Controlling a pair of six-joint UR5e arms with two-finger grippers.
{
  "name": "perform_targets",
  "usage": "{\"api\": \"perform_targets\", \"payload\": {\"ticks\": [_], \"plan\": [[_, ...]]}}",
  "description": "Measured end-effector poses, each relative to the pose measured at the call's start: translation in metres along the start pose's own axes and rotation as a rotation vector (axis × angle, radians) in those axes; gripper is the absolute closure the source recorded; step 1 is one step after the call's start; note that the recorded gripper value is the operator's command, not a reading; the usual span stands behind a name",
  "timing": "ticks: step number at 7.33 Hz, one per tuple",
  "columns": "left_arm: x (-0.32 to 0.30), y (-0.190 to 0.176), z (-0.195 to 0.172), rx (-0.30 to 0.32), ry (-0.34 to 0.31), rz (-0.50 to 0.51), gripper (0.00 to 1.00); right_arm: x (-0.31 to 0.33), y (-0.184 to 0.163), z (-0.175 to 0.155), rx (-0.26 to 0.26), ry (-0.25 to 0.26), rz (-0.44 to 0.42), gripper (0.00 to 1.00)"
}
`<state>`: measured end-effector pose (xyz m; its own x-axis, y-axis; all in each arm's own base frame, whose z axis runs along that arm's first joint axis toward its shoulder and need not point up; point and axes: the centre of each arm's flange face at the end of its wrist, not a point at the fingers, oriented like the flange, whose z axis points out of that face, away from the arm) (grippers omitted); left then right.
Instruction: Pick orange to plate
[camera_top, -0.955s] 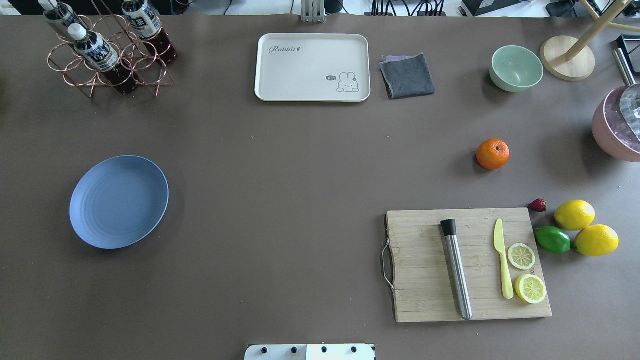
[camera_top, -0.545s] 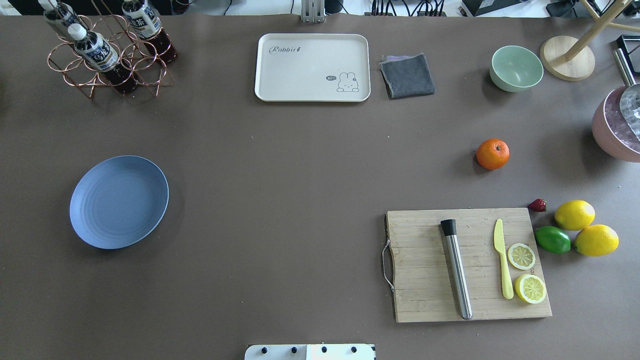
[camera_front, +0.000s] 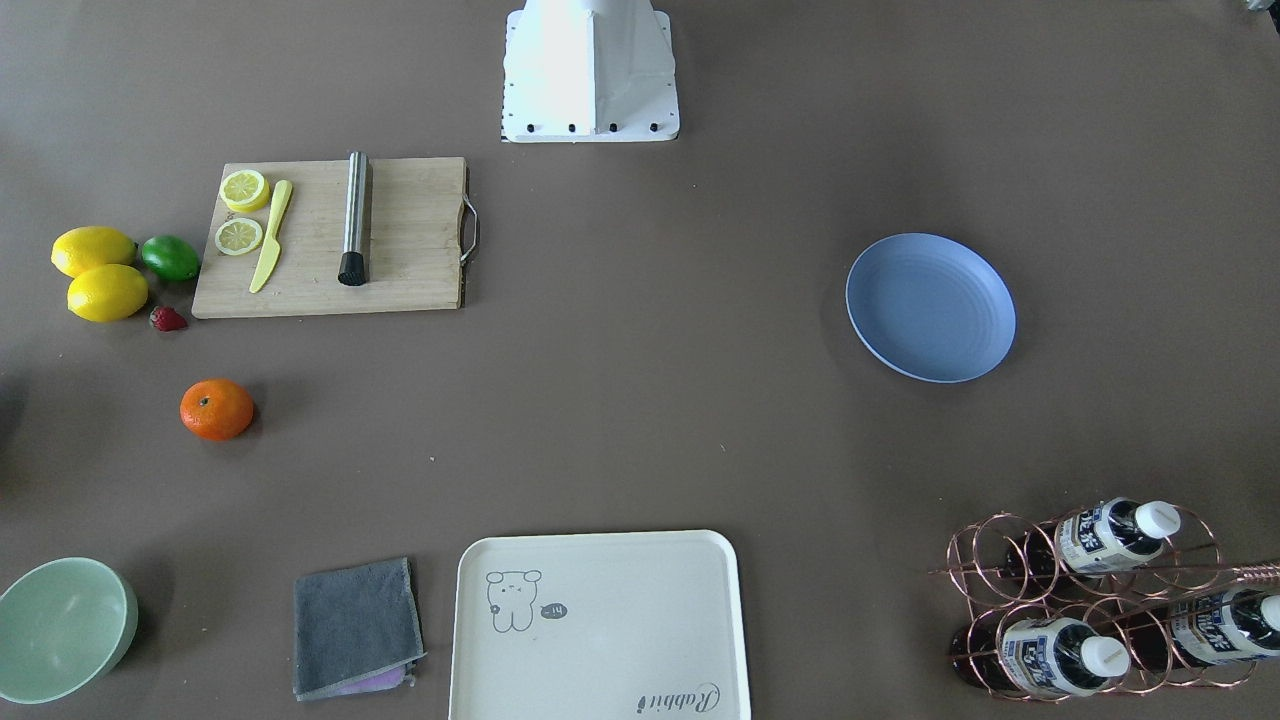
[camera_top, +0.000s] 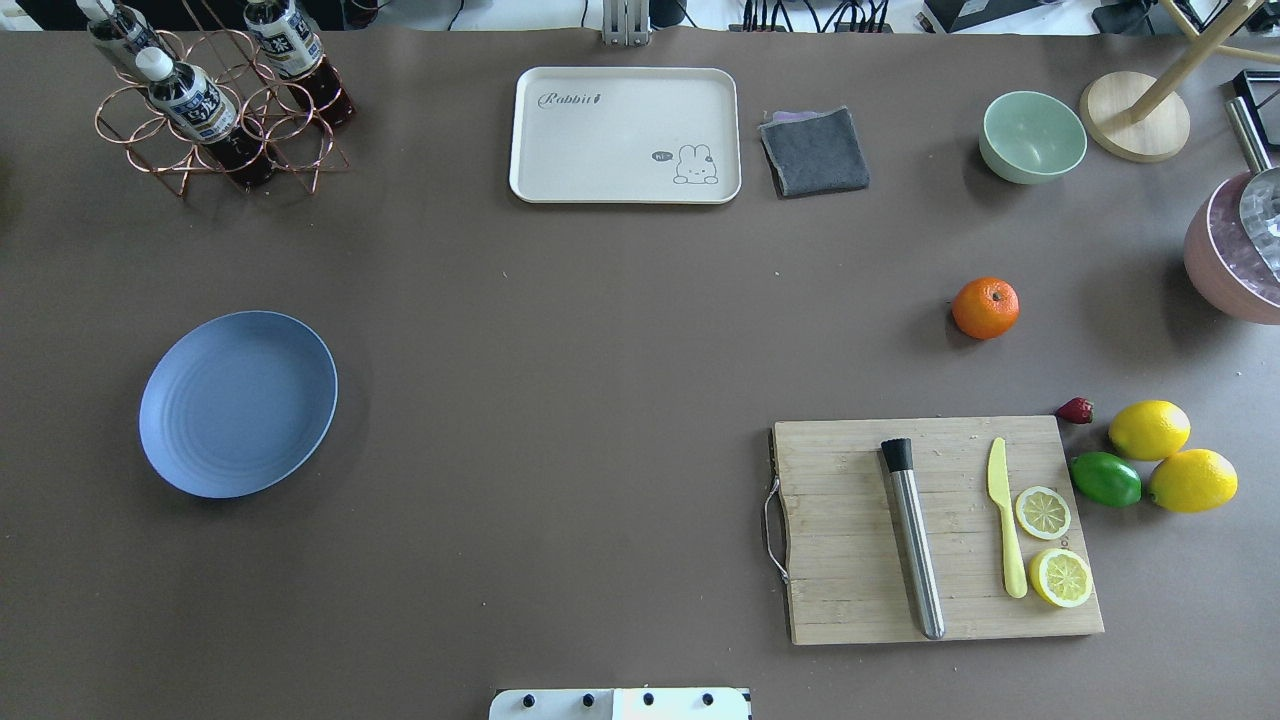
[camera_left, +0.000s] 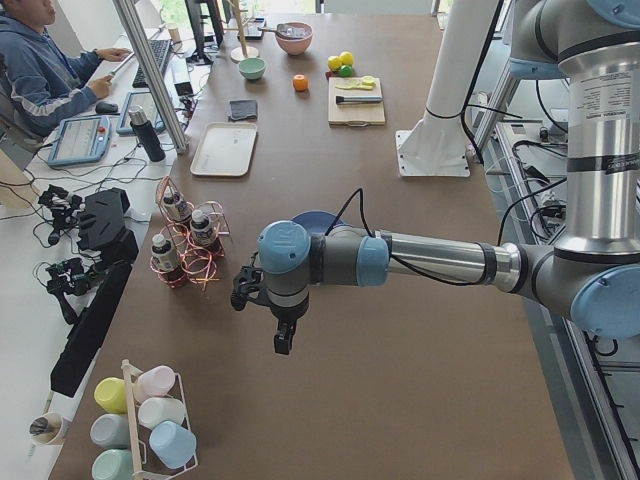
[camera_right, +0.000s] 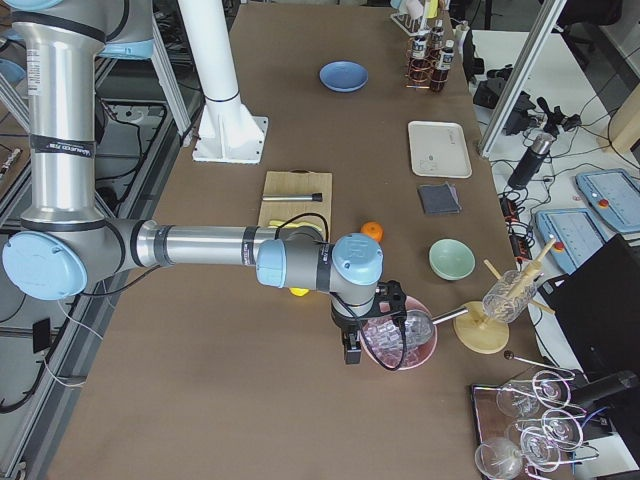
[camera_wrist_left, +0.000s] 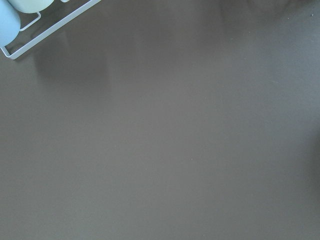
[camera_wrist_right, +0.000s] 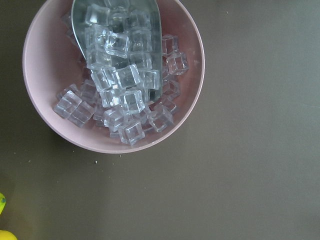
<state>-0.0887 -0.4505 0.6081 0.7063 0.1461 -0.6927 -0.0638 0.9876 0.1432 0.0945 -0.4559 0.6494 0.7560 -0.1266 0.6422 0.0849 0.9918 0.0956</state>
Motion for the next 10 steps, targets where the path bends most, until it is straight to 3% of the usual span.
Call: {"api": "perform_targets", "payload": {"ticks": [2,4,6,10], "plan": [[0.008,-0.008,-0.012,0.039,-0.005,0.031,0.02,0.0,0.0,0.0,0.0,-0.002,0.001,0.0],[0.008,-0.02,-0.018,0.131,-0.023,0.115,0.02,0.001,0.001,0.001,-0.002,-0.003,0.002,0.0],[0.003,-0.021,-0.013,0.162,-0.024,0.149,0.02,0.0,0.0,0.0,0.0,-0.003,0.0,0.0],[0.035,-0.039,-0.015,0.27,0.01,0.135,0.01,-0.051,-0.017,-0.047,0.095,0.0,-0.054,0.0]]}}
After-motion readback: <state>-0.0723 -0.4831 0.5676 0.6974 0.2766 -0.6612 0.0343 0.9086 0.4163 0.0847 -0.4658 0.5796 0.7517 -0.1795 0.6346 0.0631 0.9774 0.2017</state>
